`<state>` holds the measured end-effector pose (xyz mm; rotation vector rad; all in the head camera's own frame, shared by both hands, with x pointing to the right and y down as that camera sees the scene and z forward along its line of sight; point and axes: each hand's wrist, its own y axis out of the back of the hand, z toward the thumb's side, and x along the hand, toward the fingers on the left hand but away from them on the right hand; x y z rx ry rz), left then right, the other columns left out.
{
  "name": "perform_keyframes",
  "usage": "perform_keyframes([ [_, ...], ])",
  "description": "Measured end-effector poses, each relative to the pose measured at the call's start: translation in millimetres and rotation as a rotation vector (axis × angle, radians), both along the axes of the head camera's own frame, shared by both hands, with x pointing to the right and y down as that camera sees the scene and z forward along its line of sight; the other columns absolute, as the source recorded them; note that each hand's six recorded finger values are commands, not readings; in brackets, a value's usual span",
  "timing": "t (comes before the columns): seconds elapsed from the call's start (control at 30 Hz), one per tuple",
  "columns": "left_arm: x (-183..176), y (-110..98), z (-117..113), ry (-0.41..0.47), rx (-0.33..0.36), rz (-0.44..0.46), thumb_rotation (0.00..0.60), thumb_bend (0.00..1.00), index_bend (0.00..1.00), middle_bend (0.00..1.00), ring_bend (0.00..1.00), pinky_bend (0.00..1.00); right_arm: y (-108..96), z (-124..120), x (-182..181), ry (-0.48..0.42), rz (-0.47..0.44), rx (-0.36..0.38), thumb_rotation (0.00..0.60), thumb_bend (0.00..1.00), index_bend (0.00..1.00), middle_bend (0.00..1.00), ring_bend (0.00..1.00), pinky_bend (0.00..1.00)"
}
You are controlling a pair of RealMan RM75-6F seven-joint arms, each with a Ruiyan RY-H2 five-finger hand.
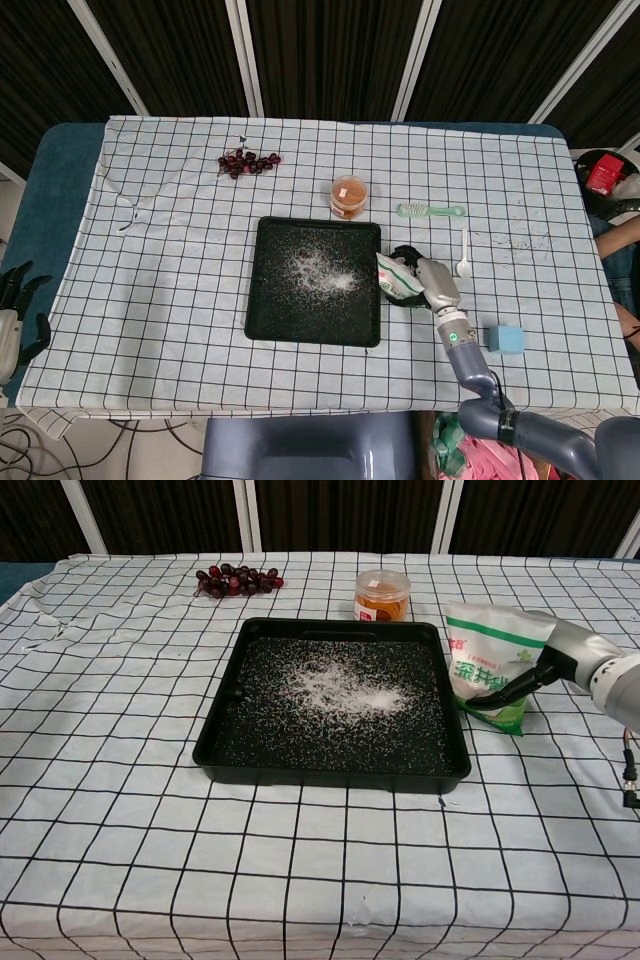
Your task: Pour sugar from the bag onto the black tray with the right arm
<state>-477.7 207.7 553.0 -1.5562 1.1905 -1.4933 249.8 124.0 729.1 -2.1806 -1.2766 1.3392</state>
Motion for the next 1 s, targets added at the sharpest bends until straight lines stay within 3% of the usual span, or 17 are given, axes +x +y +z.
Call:
perform_keyframes([
  [0.4,0,0,0,-0.004,0.001,0.004,0.600,0.66,0.20,0.03,0.00,0.00,11,-22,30,0.001,0.020,0.008,0.600,0.08,0.26,0.16,0.28,0.37],
  [0.6,1,0,0,-0.001,0.003,0.003,0.600,0.66,0.20,0.03,0.00,0.00,16,-44,55,0.049,-0.005,0.018,0.600,0.08,0.24,0.16,0.28,0.37],
  [0.8,3,0,0,0.000,0.004,0.007,0.600,0.66,0.20,0.03,0.00,0.00,22,-89,95,0.194,-0.071,0.038,0.600,0.11,0.19,0.16,0.28,0.36],
  [1.0,4,0,-1,0.002,0.004,0.011,0.600,0.66,0.20,0.03,0.00,0.00,31,-127,127,0.384,-0.118,0.179,0.600,0.11,0.23,0.16,0.27,0.35],
])
